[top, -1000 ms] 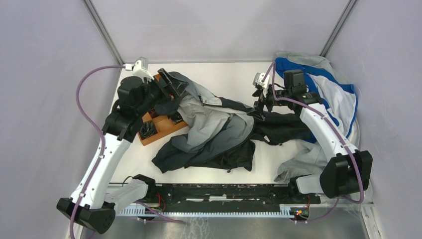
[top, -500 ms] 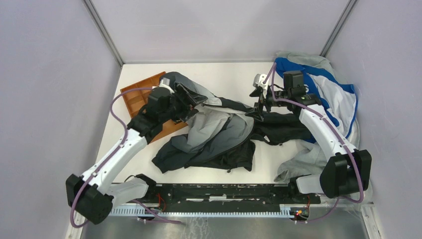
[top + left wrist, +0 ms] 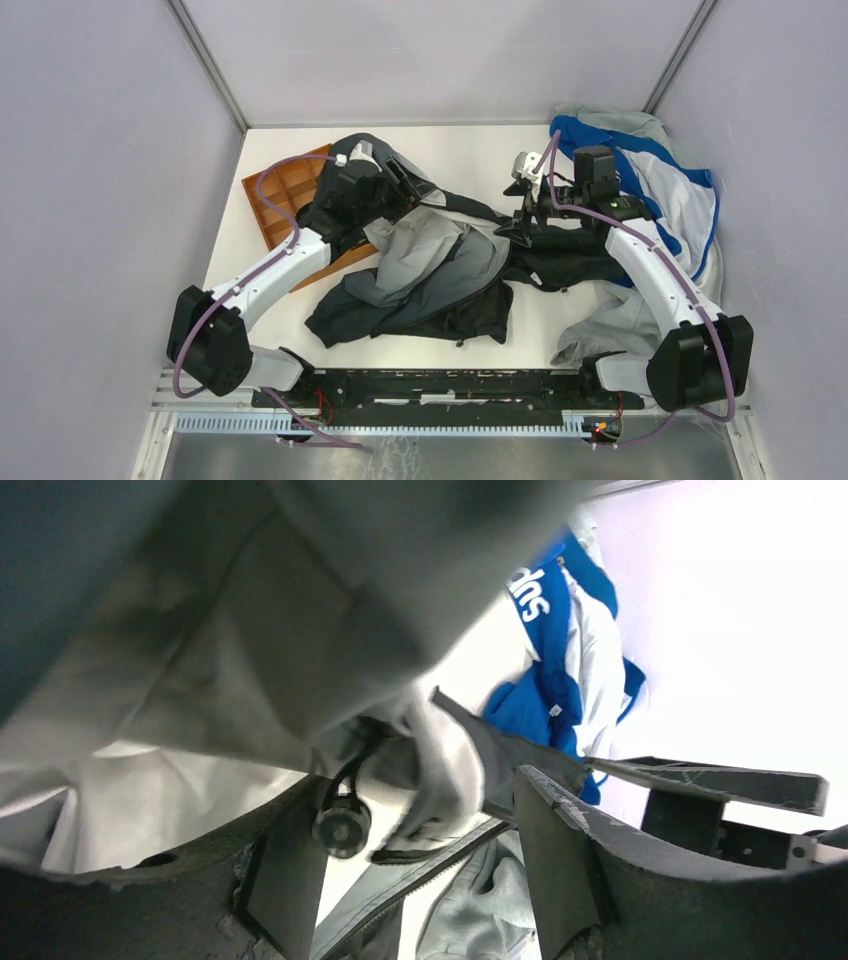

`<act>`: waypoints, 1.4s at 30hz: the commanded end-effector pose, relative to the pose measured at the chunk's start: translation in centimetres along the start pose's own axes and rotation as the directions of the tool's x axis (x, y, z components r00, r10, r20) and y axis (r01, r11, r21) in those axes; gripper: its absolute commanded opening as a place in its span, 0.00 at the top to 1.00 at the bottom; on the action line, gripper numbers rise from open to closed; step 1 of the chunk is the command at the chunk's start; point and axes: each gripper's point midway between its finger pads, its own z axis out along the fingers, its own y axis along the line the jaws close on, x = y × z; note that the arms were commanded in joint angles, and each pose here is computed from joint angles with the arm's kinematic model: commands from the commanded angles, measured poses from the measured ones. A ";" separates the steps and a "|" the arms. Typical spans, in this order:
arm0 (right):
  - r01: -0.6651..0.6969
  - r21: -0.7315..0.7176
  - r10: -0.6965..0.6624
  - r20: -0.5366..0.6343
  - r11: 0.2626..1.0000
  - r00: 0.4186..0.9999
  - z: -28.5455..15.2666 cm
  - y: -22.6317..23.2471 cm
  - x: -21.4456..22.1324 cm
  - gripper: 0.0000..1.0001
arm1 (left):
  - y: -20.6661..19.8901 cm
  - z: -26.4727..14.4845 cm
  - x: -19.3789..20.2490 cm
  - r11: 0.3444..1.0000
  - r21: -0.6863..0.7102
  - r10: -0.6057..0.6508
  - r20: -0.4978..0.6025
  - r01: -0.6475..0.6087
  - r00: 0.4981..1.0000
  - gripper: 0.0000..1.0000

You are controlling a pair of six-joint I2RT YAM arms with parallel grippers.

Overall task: Zip up the jacket
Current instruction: Flatten out the jacket at the center of the board.

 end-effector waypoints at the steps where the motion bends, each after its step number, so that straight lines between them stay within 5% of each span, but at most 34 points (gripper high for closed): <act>1: 0.043 0.014 -0.043 0.024 0.999 0.999 -0.6 0.1 -1.0 0.02 | -4.2 -0.5 -1.8 0.988 0.126 0.085 0.034 -0.089 0.996 0.29; 6: 0.040 0.015 -0.040 0.028 0.999 0.999 -0.4 -0.1 -1.0 0.02 | -3.3 -1.2 -2.0 0.990 0.119 0.077 0.036 -0.081 0.996 0.48; 12: 0.035 0.013 -0.036 0.037 0.999 0.999 -0.3 -0.3 -1.4 0.02 | -2.2 -0.8 -2.4 0.995 0.077 0.057 -0.001 -0.056 0.998 0.33; 19: 0.030 0.015 -0.031 0.039 0.999 0.999 -0.3 -0.2 -1.4 0.02 | -1.9 -0.6 -2.9 0.998 0.061 0.023 0.015 -0.024 1.000 0.33; 22: 0.030 0.016 -0.031 0.037 0.999 0.999 -0.4 -0.1 -1.3 0.02 | -2.0 -0.1 -2.7 0.996 0.082 0.022 0.000 -0.022 1.000 0.46; 26: 0.035 0.026 -0.036 0.032 0.999 0.999 -0.5 -0.3 -1.3 0.02 | -2.5 -0.6 -3.0 0.987 0.125 0.101 -0.006 -0.099 0.995 0.94; 27: 0.024 0.035 -0.026 0.035 0.999 0.999 -0.7 -0.5 -1.3 0.02 | -2.4 -1.0 -3.2 0.977 0.129 0.172 -0.006 -0.170 0.985 0.98; 33: -0.105 0.071 0.097 0.101 0.992 0.990 -1.7 -2.9 -2.0 0.02 | 1.6 -6.8 -1.4 0.912 0.018 0.406 -0.195 -0.410 0.893 0.98; 37: -0.169 0.128 0.158 0.095 0.977 0.983 -0.9 -4.4 -0.3 0.02 | 6.9 -12.5 0.9 0.882 -0.168 0.358 -0.371 -0.441 0.857 0.98; 42: -0.247 0.189 0.251 0.002 0.951 0.968 2.1 -6.5 2.9 0.02 | 10.6 -17.9 1.6 0.820 -0.378 0.256 -0.429 -0.430 0.866 0.98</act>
